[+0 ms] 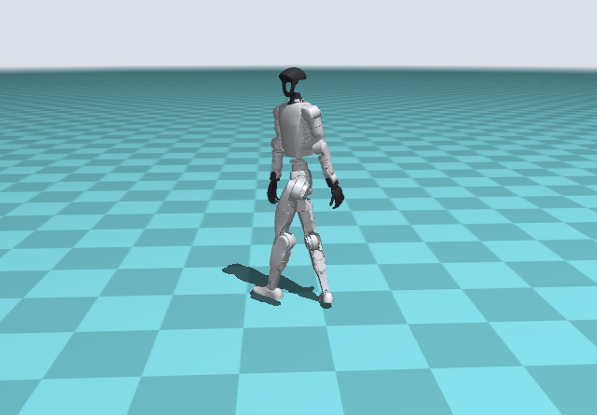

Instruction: Upper body actions

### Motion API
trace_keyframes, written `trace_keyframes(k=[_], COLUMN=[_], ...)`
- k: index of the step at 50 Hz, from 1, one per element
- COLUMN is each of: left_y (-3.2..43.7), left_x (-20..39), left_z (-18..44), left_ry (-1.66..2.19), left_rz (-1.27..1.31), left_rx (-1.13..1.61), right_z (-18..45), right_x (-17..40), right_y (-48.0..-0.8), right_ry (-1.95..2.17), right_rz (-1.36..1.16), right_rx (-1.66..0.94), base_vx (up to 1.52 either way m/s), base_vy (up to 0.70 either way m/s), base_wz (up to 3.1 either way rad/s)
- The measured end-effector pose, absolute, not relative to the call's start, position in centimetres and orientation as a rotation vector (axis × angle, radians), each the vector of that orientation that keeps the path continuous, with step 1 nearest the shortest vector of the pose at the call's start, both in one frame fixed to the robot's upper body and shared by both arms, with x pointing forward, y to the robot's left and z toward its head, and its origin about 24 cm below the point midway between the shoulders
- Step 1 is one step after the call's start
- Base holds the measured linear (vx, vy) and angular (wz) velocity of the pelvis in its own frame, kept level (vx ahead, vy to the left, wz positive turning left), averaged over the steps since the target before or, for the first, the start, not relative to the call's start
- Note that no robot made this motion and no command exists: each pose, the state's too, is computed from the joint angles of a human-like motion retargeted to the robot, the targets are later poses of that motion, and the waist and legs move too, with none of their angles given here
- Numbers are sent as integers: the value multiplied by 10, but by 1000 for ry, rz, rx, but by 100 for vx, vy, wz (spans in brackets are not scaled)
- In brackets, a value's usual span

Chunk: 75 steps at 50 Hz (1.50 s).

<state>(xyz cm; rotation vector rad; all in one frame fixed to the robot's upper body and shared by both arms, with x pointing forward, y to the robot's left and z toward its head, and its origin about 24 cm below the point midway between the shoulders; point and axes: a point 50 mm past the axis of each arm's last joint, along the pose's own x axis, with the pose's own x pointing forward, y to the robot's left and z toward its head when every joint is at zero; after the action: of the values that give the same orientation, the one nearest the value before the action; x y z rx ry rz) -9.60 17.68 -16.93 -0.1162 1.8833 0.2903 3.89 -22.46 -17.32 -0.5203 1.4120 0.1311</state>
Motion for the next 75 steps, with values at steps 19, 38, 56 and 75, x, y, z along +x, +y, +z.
trace_keyframes(k=[19, 38, 56, 75], left_y=[236, 275, 221, 201], left_x=[-72, 0, -22, -98], left_z=[-165, -162, -175, -167], left_ry=[1791, 1540, 1618, 1852], left_rz=[387, 389, 171, 170], left_rx=[-19, 78, 34, -41], right_z=[-173, -168, -176, -177], right_x=[-6, 18, -1, 49], right_y=[-233, -244, -213, -195], right_ry=[1568, 1517, 1565, 1420], right_rz=[9, -130, 68, 245], right_rx=[-411, -444, -432, -500], base_vx=[19, -6, -7, -10], base_vy=[-14, -25, -12, -11], base_wz=[-138, -170, -37, -58])
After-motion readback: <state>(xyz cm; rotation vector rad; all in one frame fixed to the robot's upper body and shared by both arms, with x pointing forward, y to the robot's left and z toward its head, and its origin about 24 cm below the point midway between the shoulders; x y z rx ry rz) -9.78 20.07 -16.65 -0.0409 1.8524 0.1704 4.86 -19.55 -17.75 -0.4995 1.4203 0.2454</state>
